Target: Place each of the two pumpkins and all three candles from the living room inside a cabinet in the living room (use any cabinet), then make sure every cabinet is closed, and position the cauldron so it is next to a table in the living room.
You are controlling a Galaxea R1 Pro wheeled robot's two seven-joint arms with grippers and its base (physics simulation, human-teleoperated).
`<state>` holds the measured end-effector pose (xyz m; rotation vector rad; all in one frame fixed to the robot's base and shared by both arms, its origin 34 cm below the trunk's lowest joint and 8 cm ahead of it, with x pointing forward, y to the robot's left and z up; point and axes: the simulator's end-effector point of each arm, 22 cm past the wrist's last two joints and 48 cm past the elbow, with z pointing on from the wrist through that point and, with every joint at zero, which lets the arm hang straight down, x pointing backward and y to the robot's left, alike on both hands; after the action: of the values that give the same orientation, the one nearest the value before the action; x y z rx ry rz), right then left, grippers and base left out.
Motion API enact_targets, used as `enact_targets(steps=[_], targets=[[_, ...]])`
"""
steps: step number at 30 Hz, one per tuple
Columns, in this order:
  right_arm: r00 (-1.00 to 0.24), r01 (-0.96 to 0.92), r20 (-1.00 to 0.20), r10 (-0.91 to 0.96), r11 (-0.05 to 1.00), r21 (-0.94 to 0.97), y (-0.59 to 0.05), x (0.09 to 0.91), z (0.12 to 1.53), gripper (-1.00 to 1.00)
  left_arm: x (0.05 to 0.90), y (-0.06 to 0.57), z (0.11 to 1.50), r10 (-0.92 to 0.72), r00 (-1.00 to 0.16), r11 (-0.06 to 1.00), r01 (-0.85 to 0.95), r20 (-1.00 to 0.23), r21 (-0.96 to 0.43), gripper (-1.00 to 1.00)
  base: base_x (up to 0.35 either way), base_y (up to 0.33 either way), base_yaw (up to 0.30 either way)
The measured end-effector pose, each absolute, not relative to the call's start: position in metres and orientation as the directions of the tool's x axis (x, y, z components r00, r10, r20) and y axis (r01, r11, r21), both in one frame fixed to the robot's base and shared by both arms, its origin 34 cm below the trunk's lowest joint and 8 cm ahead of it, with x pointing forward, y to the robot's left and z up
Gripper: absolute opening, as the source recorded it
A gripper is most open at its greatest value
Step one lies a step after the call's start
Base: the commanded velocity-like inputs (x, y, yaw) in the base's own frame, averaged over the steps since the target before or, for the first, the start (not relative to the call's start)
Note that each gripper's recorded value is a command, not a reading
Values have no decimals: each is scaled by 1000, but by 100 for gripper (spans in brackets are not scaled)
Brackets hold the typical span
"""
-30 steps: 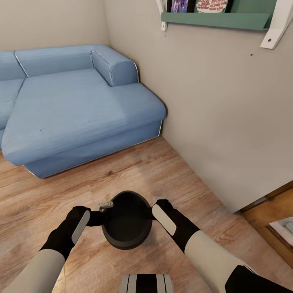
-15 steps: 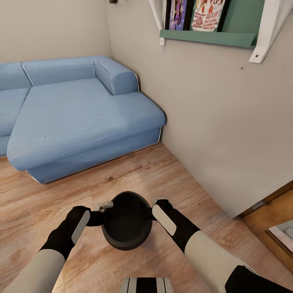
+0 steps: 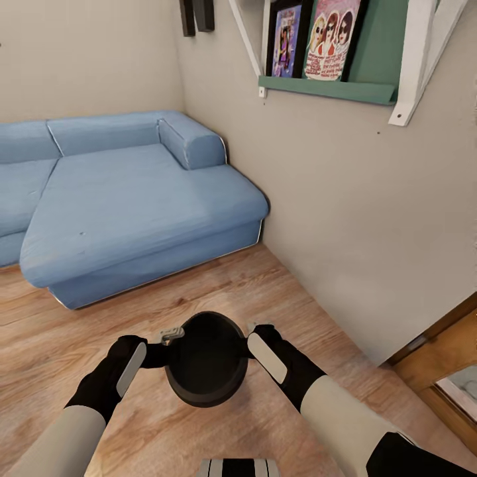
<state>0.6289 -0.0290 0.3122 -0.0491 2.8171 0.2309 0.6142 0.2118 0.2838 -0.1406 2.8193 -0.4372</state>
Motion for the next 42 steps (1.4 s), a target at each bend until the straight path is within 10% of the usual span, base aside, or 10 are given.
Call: enact_targets(steps=[42], targets=[[-904,-82,-427,-11,986,147,-29,649,384,-100,637,212,355,-136,-915,950,-13,-379,-311,-100,3,0,82]])
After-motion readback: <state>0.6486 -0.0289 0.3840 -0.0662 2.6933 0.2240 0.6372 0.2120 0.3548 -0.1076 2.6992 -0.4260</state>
